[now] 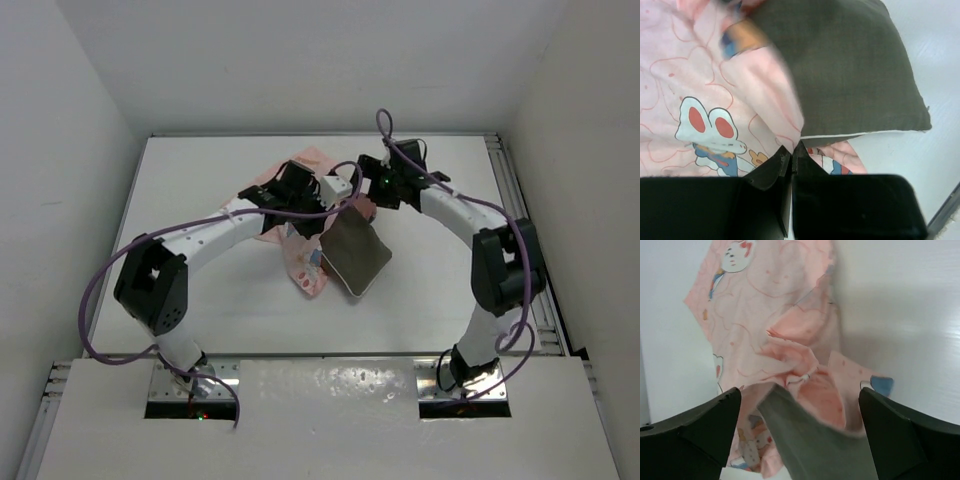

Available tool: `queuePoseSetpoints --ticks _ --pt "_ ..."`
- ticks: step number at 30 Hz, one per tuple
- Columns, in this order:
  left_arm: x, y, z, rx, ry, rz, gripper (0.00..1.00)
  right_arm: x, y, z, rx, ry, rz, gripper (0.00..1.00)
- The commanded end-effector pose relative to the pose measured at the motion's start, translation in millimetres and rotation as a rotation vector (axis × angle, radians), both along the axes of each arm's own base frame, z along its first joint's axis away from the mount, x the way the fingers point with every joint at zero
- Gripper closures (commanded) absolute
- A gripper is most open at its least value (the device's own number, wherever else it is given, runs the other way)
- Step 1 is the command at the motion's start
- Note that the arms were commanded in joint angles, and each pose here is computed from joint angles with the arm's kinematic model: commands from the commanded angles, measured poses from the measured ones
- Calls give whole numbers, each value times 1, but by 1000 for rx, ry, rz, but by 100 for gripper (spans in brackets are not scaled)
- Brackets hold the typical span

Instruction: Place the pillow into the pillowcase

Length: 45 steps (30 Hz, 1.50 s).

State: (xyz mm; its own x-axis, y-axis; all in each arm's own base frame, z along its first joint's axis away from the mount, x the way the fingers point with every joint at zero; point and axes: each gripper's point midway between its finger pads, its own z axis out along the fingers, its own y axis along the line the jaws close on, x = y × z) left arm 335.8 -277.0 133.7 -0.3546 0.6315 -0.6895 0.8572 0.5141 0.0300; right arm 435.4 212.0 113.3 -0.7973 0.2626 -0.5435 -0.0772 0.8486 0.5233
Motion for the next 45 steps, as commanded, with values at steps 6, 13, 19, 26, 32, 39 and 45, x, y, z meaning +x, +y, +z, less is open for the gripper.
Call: queuePoseSetpoints --ticks 6,13,19,26,32,39,45 --pt "-4 -21 8 -95 68 -19 100 -63 -84 25 -81 -162 -159 1" --pt "-6 -26 9 -110 84 -32 100 -133 -66 -34 66 -138 -244 1" --pt "-9 -31 13 -112 83 -48 100 -130 -19 -52 102 -95 -170 1" --pt "-16 -37 23 -117 73 -101 100 -113 31 -57 262 -74 -89 82" --pt "-23 -42 55 -134 52 -197 100 -89 50 36 385 -337 -12 100" --pt "-26 -45 100 -154 -7 -279 100 -98 50 188 507 -772 16 100" --pt "-52 -61 168 -304 -14 -424 100 -93 46 209 475 -853 -17 100"
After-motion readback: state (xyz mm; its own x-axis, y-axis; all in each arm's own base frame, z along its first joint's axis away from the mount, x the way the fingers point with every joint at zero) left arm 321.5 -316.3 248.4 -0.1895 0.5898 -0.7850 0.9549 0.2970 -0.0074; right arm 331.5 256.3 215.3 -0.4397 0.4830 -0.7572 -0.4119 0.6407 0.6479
